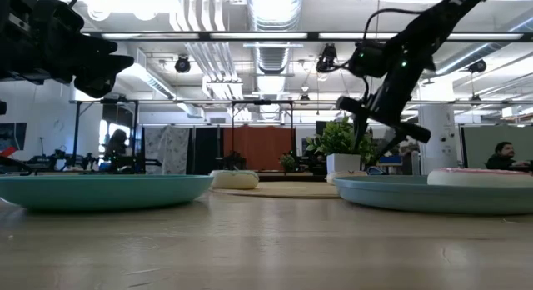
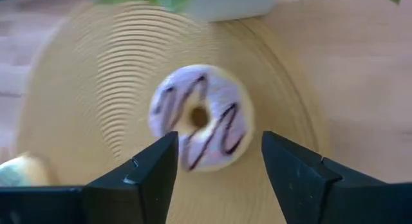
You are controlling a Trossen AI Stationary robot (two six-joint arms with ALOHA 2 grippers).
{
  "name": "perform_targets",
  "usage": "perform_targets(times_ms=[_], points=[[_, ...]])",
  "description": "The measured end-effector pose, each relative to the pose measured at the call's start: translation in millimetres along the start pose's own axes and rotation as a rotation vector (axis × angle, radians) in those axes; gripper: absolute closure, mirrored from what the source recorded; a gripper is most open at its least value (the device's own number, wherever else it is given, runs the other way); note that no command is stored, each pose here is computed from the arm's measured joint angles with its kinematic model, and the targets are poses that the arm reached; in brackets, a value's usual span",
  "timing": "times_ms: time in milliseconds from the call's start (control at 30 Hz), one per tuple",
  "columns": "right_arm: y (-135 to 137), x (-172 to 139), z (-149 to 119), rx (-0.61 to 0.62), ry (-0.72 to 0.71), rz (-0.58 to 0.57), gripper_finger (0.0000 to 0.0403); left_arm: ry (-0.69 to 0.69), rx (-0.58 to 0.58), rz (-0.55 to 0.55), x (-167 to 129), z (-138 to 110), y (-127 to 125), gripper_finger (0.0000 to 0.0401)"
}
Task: Pick & Place donuts
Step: Put the large purple donut on the gray plate
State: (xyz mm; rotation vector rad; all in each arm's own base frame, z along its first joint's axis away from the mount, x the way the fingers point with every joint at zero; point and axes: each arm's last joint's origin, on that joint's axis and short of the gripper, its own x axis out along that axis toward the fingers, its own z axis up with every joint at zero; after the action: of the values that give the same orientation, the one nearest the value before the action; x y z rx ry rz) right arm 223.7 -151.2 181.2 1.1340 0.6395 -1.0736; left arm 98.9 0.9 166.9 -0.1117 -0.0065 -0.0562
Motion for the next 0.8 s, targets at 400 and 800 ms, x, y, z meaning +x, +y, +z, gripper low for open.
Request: perform_targets(times_ms=[400, 800], points=[[25, 32, 13, -0.122, 0.117, -0.165, 0.0209, 0.000, 0.000, 0.000, 0, 0, 0, 0.0252], [41, 57, 22, -0.205, 0.191, -0.253, 0.0216, 0.000, 0.000, 0.000, 0, 0, 0, 0.0252]])
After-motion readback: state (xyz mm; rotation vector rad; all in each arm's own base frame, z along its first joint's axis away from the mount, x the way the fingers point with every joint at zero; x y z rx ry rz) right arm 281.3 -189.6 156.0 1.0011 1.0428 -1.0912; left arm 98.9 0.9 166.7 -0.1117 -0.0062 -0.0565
